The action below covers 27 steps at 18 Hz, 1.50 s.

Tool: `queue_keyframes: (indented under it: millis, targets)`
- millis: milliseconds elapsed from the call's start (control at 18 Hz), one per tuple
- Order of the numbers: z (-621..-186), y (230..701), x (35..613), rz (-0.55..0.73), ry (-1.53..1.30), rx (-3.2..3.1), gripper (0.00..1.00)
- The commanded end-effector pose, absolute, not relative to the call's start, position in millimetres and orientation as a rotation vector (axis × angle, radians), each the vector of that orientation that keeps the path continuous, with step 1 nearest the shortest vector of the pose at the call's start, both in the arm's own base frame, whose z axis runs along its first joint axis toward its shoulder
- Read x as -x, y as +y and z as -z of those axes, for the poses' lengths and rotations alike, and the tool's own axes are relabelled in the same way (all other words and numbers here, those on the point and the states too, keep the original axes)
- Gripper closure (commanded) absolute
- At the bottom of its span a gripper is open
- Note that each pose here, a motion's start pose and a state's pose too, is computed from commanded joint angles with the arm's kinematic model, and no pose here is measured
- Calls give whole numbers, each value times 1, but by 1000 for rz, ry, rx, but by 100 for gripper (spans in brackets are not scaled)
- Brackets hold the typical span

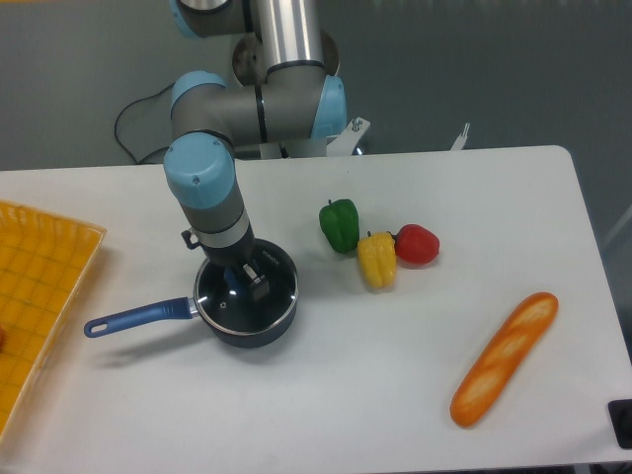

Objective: Open the lid
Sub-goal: 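Lift the glass lid up off the saucepan by its knob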

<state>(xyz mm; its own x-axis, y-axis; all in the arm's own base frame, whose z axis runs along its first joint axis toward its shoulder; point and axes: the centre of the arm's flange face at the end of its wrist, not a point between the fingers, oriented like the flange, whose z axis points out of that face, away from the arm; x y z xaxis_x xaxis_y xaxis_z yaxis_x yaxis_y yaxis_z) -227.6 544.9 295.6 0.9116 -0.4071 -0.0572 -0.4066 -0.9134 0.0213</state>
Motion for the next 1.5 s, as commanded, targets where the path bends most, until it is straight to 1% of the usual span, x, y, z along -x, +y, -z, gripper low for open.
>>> queue_keyframes:
  millis: [444, 611, 1167, 1500]
  targets:
    - [-305, 536, 240, 71, -617, -3056, 49]
    - [-310, 527, 252, 56, -581, -3057, 49]
    - [-334, 519, 293, 91, -502, -3111, 49]
    - [-332, 503, 322, 82, -485, -3095, 50]
